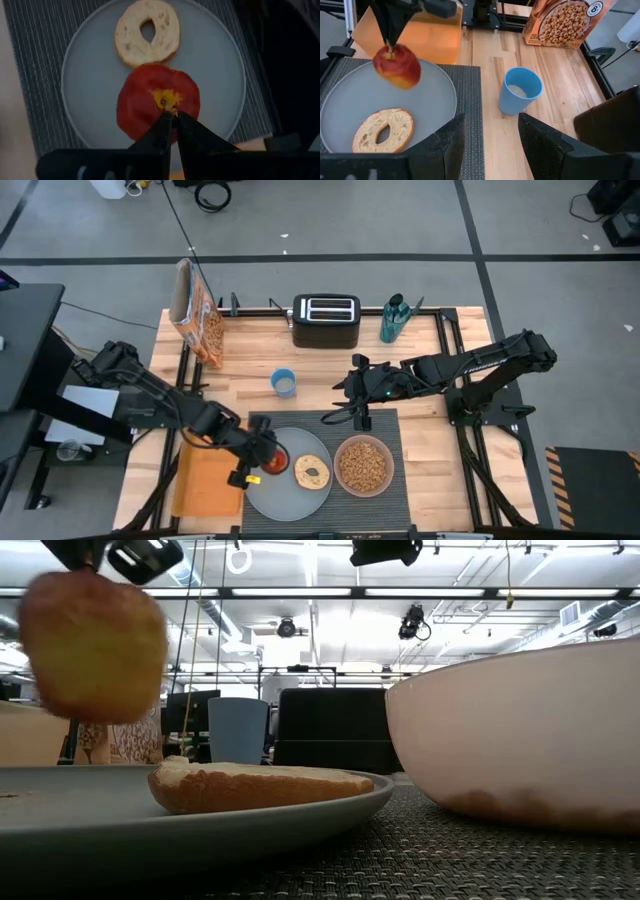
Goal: Arrange a breakfast setting
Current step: Put the red apple on the gray plate
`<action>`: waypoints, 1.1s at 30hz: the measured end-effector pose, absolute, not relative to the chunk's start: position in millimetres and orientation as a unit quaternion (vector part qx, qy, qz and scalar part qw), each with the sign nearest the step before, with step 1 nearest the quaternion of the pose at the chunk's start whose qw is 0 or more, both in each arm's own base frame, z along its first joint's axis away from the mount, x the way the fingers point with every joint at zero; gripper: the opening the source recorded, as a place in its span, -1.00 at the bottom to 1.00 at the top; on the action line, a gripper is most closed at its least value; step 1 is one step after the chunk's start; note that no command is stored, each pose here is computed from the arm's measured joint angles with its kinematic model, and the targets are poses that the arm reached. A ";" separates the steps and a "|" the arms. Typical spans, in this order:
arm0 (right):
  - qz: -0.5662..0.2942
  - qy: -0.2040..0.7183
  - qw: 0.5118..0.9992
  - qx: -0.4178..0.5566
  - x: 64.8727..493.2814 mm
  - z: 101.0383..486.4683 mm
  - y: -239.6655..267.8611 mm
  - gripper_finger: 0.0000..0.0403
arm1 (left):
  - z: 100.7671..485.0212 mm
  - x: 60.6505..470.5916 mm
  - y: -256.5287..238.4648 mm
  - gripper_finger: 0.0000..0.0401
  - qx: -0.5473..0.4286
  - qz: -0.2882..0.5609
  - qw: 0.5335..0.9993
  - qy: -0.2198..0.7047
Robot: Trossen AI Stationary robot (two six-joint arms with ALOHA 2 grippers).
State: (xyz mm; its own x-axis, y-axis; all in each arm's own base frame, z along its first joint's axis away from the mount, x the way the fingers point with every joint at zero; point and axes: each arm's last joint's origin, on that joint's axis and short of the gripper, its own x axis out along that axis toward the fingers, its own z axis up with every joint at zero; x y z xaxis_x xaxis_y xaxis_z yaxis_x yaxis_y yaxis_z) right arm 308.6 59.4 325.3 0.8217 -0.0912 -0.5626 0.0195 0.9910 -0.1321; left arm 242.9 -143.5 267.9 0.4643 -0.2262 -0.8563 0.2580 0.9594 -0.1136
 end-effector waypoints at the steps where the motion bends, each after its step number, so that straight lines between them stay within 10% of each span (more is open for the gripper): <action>1: -0.029 0.297 0.952 -0.060 308.6 325.3 59.4 -0.07 | 265.3 244.1 -143.3 -0.88 0.013 -0.142 0.859 0.492; 33: -0.030 0.313 0.948 -0.047 306.5 322.8 59.8 -0.07 | 224.9 257.2 -158.1 -0.88 0.029 -0.180 0.813 0.554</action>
